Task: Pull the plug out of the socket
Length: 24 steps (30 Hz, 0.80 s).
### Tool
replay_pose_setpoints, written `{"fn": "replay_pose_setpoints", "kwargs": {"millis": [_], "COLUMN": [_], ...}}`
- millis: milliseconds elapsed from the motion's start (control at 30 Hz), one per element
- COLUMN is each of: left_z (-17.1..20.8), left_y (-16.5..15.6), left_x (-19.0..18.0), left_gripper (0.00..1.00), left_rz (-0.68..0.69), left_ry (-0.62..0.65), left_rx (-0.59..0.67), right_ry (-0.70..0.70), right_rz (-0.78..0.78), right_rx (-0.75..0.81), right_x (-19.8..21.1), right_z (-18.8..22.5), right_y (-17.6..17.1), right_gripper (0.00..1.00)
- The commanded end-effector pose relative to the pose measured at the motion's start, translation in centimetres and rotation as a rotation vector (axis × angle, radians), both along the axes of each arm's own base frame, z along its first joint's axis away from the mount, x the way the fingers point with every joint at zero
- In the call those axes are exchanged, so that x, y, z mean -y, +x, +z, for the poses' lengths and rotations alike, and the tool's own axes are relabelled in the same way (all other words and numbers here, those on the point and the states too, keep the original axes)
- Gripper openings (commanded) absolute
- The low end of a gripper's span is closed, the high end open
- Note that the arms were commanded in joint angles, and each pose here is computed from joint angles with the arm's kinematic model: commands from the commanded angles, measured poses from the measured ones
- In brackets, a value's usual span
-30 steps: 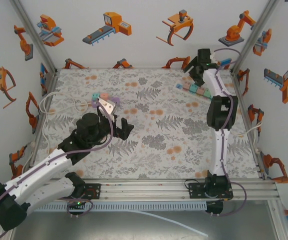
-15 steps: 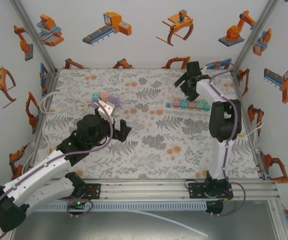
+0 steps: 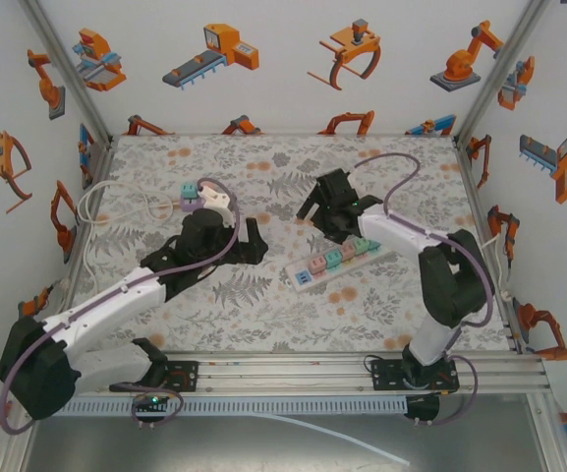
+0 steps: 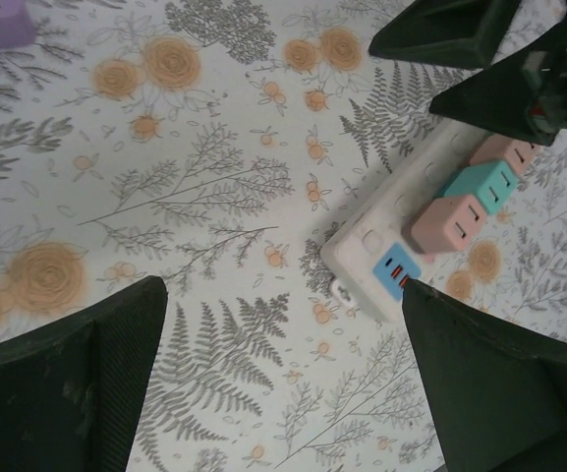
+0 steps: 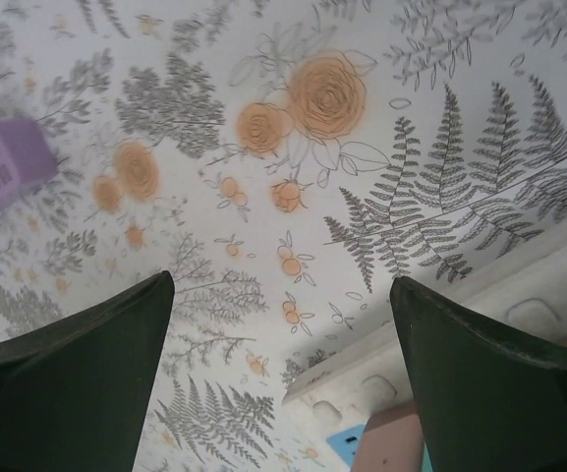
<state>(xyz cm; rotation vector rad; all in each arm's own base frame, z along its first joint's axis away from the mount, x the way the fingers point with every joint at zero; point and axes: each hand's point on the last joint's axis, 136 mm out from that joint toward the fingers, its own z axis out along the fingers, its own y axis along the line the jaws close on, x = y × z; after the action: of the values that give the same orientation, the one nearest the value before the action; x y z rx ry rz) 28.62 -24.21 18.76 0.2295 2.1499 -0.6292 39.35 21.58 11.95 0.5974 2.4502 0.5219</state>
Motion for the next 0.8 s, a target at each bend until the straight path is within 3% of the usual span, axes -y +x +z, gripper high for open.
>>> {"fn": "replay_pose_setpoints", "kwargs": {"millis": [0, 200, 333, 433, 767], "left_z": [1.5, -0.5, -2.4, -3.9, -6.8], "left_y": [1.0, 0.3, -0.3, -0.5, -0.1], "left_x": [2.9, 5.6, 6.4, 6.7, 5.4], "left_gripper": [0.98, 0.99, 0.98, 0.97, 0.97], "left_rz": [-0.025, -0.038, -0.025, -0.024, 0.046], "left_ry": [-0.159, -0.214, -0.24, -0.232, -0.15], "left_rx": [-0.038, -0.106, -0.153, -0.183, -0.216], "right_ry": [-0.151, -0.259, -0.231, -0.189, -0.102], "right_rz": [-0.027, -0.187, -0.204, -0.167, -0.126], "right_rx": [0.113, -0.001, -0.091, -0.155, -0.255], "right_x": [4.9, 15.9, 19.6, 20.2, 18.5], "right_z": [4.3, 1.8, -0.9, -3.0, -7.2], "right_y": [0.5, -0.6, -0.6, -0.2, -1.6], "right_gripper": [0.85, 0.87, 0.89, 0.88, 0.69]}}
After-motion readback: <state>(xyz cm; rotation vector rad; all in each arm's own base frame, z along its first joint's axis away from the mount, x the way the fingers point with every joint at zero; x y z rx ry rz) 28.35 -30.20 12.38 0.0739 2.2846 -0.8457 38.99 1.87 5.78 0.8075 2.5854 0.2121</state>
